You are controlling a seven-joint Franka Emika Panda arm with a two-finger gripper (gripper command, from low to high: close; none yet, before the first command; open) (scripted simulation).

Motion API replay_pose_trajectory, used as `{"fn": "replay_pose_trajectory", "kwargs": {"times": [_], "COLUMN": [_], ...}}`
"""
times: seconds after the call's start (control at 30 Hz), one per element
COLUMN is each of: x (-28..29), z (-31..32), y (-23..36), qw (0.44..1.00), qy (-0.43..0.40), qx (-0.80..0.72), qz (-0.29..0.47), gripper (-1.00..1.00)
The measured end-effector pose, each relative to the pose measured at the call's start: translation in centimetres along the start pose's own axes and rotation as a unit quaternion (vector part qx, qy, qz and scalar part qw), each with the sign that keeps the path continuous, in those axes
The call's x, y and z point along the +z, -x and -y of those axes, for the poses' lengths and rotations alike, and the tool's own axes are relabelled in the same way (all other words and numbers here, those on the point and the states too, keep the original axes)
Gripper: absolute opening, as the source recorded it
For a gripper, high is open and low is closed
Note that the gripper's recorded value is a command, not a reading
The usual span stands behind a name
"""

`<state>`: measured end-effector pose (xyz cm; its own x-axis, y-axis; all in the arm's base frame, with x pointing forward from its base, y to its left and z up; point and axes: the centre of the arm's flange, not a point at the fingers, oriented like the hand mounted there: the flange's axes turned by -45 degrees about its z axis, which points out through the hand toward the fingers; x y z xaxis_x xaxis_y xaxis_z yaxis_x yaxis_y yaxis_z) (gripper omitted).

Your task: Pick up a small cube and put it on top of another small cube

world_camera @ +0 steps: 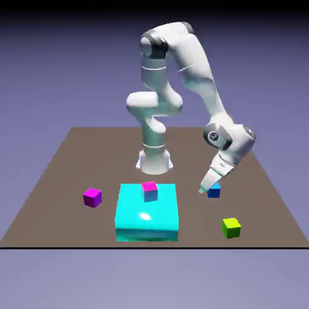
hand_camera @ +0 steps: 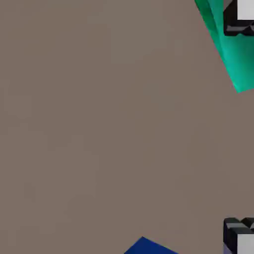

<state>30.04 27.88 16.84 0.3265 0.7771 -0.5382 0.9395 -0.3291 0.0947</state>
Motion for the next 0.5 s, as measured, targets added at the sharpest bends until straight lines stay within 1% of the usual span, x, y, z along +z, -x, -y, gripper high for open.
{"fn": "replay_pose_trajectory", "kwargs": {"times": [0.17,0.3,0.37,0.47,0.5], "x": [-0.6,-2.1,-2.3,3.1,4.3], "z": [5.3,9.0,9.4,8.8,8.8], "y": [-2.6,-4.0,-4.1,-4.7,-4.7], "qw": [0.993,0.982,0.981,0.981,0.981], "qy": [0.034,0.067,0.071,0.071,0.071], "qx": [-0.101,-0.167,-0.174,-0.173,-0.174], "qz": [0.043,0.057,0.058,0.058,0.058], "gripper": [0.00,0.00,0.00,0.00,-1.00]}}
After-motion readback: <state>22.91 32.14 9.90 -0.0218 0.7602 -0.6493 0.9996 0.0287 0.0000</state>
